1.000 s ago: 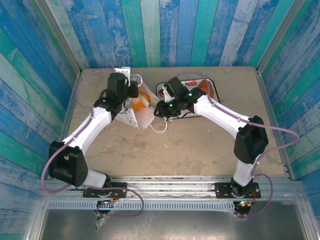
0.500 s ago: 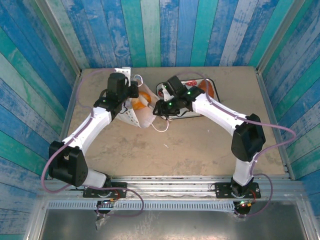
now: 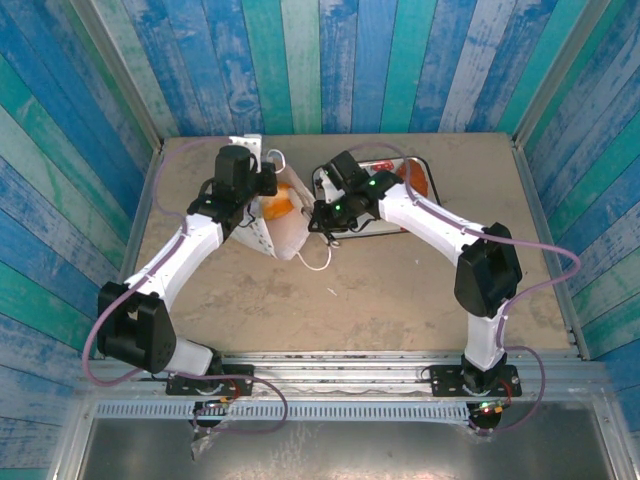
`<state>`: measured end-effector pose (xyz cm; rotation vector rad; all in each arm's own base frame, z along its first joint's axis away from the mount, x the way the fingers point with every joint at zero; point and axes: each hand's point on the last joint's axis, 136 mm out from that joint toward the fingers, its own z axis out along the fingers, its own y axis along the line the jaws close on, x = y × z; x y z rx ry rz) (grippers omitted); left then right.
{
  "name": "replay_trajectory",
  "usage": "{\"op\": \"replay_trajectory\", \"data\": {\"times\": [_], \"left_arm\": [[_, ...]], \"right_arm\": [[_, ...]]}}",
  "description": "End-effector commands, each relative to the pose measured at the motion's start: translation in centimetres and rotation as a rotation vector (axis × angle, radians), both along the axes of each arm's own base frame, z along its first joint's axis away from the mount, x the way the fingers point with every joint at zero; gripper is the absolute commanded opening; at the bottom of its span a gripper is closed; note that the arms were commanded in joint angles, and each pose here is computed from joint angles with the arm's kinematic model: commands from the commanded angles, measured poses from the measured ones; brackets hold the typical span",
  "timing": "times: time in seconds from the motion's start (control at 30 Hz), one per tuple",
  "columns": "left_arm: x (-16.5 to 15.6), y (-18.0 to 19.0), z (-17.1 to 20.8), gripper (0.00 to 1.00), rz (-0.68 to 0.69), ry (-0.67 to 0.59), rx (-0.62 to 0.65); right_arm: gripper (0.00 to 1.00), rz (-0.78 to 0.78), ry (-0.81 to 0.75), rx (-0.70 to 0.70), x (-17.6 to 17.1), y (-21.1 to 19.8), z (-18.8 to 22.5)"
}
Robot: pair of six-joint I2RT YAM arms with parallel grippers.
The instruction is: Take the fake bread out of the paper bag
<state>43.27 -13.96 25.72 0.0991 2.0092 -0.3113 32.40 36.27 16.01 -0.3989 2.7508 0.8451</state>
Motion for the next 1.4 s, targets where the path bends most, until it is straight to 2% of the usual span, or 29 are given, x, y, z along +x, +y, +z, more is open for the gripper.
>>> {"op": "replay_trajectory", "data": {"times": [0.0,0.27,0.5,0.7,0.87,1.0,1.37], "left_arm": [[0.9,-1.1,1.3,0.0,-0.027,-0.05,-0.032],[1.6,-1.1,0.3,0.0,0.003,-0.029,-0.046],[2.3,-0.7,0.2,0.0,0.047,-0.024,-0.054],[2.5,-0.7,0.6,0.0,0.051,-0.031,-0.059],[2.4,-0.8,0.6,0.0,0.038,-0.028,-0.058],[2.3,-0.8,0.6,0.0,0.035,-0.028,-0.052],[2.3,-0.8,0.6,0.0,0.032,-0.028,-0.049]], "right_arm": [[0.2,0.047,-0.039,0.044,0.0,0.9,2.0],[0.05,0.081,-0.052,0.099,-1.5,1.5,3.9],[0.04,0.057,-0.037,0.161,-3.1,0.8,5.0],[0.05,0.02,0.0,0.157,-4.4,-0.5,3.7],[0.1,0.003,0.027,0.159,-4.5,-0.6,2.3],[0.16,0.006,0.013,0.166,-4.0,-0.4,2.6],[0.38,0.009,-0.016,0.162,-4.3,-1.1,3.7]]}}
